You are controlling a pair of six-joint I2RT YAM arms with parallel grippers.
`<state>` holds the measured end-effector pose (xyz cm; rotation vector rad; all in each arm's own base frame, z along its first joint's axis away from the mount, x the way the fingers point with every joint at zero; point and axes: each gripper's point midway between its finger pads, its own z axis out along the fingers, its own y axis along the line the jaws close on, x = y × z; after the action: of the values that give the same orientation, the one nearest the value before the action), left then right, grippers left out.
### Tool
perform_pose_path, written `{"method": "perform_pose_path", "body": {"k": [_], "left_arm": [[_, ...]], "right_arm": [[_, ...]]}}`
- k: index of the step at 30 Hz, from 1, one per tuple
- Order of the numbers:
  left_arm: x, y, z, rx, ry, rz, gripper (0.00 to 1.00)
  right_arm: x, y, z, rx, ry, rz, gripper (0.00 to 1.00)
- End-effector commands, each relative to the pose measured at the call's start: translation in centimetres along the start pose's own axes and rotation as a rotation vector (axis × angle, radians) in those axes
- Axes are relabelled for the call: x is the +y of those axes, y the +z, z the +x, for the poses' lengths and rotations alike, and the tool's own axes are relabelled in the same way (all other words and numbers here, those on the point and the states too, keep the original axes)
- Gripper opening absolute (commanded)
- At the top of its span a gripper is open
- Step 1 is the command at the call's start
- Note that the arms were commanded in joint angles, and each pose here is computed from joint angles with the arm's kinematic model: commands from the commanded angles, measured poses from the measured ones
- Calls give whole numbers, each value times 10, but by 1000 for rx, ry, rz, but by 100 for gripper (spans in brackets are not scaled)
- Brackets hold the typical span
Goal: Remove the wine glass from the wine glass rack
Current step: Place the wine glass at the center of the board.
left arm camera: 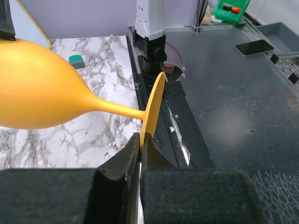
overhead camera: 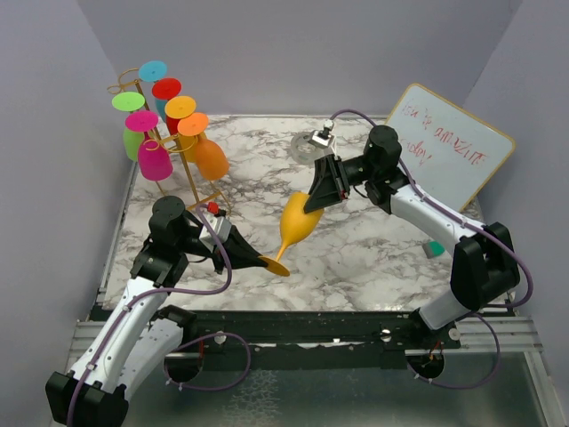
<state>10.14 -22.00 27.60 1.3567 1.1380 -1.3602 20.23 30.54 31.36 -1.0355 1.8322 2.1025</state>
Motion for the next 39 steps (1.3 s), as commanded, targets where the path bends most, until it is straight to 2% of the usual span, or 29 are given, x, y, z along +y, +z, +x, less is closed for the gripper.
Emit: {"method": "perform_pose_path", "body": {"k": [1,4,10,15,17,21,28,35,38,39], "left_arm": [[4,0,-6,-3,56,-17,0],[4,0,-7,-3,57,-26,0],[2,0,-6,-2,52,-27,0],[3,0,-3,3,25,-29,4],[3,0,-2,4,19,-29,17],[3,-1,0,8,29,-36,34],[7,-3,0,18,46,-89,48],[19,-10,-1,34,62,-229,62],[28,-16,-1,45,66,-323,73],[30,-18,0,48,67,-350,80]], "right_arm": [[14,1,10,49,-21,-32,25],[15,1,10,48,-22,-32,21],[15,1,8,45,-30,-30,1],[17,1,7,39,-46,-27,1],[17,1,7,39,-50,-27,1],[15,1,8,38,-48,-25,1],[9,2,6,26,-59,-10,0],[-12,2,4,9,-9,76,1],[-19,2,3,1,-5,114,0],[-23,2,2,-4,-3,133,0]]}}
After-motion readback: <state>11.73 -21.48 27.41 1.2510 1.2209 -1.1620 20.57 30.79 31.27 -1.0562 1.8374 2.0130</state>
